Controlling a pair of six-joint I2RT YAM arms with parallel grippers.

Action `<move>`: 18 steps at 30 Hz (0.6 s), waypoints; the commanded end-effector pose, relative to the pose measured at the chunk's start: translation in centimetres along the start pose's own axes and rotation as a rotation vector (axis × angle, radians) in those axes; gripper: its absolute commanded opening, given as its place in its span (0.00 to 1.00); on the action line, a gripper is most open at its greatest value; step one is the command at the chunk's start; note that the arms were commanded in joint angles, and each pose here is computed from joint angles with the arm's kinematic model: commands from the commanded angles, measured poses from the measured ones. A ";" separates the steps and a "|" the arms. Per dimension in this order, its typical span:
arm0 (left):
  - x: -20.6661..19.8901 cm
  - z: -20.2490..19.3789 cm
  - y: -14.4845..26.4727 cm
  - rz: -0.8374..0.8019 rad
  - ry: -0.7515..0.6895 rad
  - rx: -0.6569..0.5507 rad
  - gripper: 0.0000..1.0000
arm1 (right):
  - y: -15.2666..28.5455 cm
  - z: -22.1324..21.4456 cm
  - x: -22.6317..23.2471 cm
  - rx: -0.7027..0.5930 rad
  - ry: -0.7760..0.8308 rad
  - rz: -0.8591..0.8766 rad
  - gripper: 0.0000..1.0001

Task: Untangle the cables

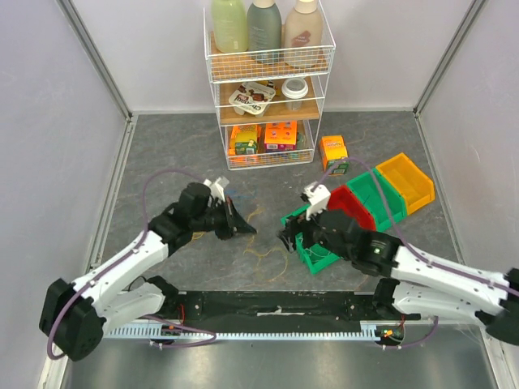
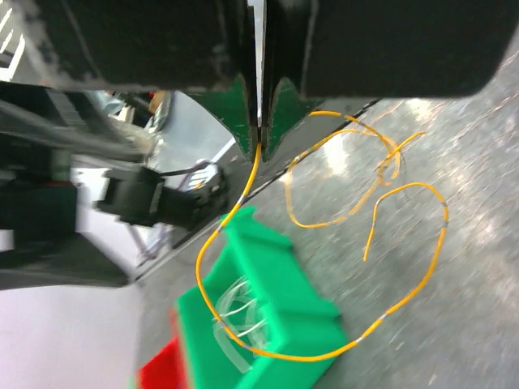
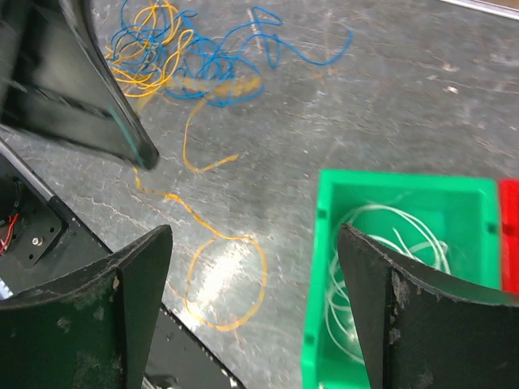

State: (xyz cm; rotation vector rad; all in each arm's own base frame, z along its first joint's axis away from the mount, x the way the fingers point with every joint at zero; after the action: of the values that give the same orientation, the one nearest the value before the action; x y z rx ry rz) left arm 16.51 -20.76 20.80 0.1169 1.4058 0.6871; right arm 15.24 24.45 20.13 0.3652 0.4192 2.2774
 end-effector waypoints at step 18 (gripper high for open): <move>4.3 -3.8 -3.0 0.068 -0.143 0.016 0.44 | 3.0 -1.8 -1.6 0.059 -0.105 -0.081 0.91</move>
State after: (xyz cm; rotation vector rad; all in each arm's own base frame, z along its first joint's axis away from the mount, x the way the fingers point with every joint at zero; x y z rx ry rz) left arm 13.96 -22.67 13.79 0.2483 1.3686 0.7015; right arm 12.98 20.70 18.62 0.4700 0.4892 2.2085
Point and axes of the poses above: each gripper's point midway between its finger pads, its own y axis back along the fingers, its own x axis along the line the jaws close on, z = x × y, the point moved 5 cm from there along y, back along the fingers, and after that the axes turned 7 degrees about y, right-handed, at the moved point
